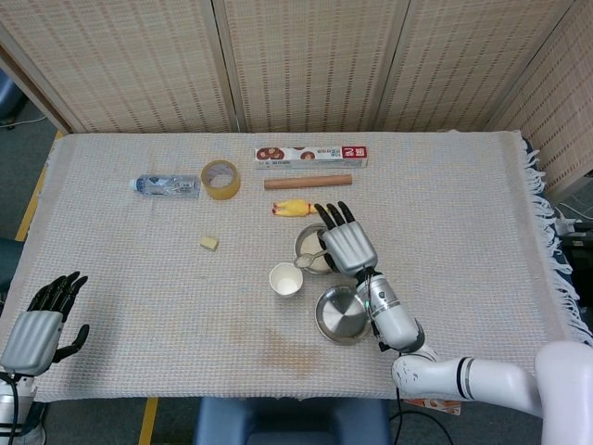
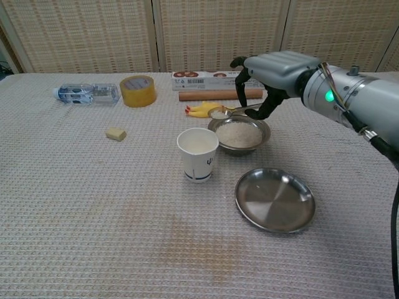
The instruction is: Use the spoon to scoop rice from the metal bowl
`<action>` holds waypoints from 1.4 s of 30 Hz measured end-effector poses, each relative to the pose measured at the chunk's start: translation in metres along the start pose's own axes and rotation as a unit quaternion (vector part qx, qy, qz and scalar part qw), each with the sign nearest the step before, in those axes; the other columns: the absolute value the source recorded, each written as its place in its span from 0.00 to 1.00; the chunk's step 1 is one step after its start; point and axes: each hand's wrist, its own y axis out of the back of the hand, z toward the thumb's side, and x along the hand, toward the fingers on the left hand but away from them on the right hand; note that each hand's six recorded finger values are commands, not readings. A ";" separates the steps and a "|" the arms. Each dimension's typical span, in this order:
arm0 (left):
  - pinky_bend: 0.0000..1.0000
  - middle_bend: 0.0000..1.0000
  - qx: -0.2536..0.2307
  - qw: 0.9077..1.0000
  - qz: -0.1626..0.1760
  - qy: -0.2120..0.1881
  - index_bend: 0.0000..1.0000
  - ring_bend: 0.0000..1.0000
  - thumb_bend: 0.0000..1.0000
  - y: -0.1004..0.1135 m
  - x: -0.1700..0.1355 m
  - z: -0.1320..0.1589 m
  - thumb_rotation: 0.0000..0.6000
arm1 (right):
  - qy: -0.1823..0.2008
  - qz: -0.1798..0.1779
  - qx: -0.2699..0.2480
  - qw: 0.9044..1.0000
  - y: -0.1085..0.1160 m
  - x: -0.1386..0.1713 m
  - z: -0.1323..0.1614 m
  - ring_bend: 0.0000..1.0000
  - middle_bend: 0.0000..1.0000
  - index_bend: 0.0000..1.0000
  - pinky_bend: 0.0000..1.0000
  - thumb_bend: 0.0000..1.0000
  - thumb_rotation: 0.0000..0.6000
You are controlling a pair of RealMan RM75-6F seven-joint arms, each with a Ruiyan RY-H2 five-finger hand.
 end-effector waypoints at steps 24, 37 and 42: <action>0.12 0.00 -0.004 1.000 0.003 -0.008 0.00 0.00 0.42 0.003 -0.005 0.000 1.00 | 0.064 -0.054 0.310 0.947 0.002 -0.007 0.077 0.00 0.03 0.68 0.00 0.34 1.00; 0.12 0.00 -0.005 1.000 -0.004 -0.012 0.00 0.00 0.42 0.001 -0.004 0.002 1.00 | 0.114 -0.133 0.510 0.842 0.008 0.006 0.107 0.00 0.03 0.67 0.00 0.34 1.00; 0.12 0.00 -0.006 1.000 -0.002 -0.013 0.00 0.00 0.42 0.002 -0.005 0.002 1.00 | 0.121 -0.144 0.560 0.807 0.007 0.012 0.114 0.00 0.03 0.67 0.00 0.35 1.00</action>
